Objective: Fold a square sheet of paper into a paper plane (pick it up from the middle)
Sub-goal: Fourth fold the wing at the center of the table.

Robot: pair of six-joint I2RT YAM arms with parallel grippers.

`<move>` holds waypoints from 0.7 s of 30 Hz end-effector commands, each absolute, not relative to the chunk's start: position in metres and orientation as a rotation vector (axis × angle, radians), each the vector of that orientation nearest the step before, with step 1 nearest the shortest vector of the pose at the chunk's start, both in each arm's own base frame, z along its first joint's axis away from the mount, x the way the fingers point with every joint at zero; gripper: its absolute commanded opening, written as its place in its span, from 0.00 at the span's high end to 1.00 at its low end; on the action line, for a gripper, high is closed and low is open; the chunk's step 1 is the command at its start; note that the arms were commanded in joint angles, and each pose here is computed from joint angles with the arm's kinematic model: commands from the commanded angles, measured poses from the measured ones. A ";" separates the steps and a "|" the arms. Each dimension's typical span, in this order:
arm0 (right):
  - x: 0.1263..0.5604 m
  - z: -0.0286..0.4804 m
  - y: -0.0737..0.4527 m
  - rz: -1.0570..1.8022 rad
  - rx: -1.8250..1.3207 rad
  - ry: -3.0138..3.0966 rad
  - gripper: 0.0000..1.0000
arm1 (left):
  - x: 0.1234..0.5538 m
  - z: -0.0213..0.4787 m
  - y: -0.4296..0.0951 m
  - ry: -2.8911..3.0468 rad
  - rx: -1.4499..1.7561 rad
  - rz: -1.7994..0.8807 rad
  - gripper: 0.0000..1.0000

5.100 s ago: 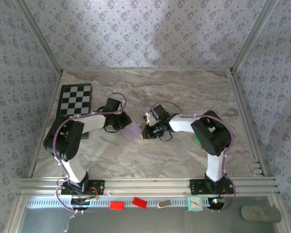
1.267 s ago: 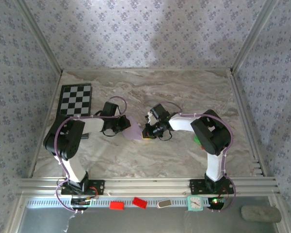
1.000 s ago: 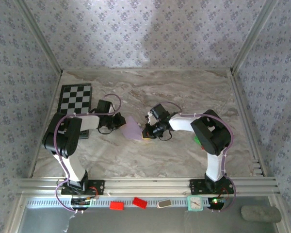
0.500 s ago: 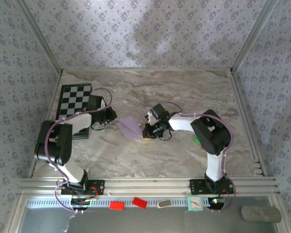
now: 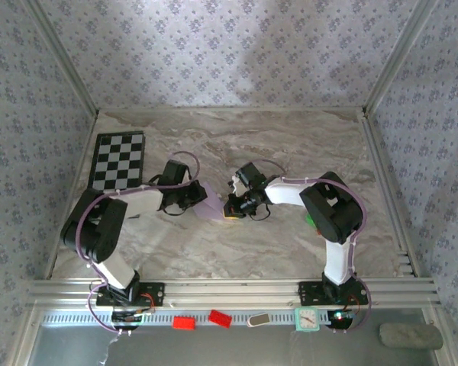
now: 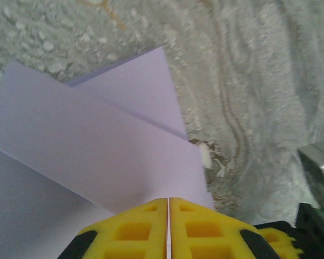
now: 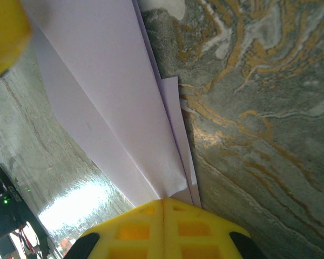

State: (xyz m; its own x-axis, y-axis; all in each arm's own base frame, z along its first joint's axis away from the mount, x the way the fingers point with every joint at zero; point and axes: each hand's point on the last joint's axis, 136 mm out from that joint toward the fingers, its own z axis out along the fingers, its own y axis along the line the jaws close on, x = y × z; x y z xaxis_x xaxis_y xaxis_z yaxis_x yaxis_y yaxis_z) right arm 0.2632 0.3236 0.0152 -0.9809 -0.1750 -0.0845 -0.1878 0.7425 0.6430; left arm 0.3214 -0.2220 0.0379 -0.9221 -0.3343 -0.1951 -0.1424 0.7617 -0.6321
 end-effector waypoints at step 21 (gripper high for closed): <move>0.280 0.054 0.359 1.095 -0.524 2.752 0.99 | 0.305 -0.011 -0.198 2.858 -0.491 -0.656 0.95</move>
State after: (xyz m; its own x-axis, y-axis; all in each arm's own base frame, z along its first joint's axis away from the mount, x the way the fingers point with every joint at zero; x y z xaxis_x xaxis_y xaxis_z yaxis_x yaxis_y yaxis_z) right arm 0.2736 0.3581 0.0643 -0.9303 -0.2645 -0.2540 -0.3667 0.6612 0.6544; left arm 0.3236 -0.2179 0.0195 -0.9274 -0.3442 -0.1465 -0.2061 0.7970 -0.5678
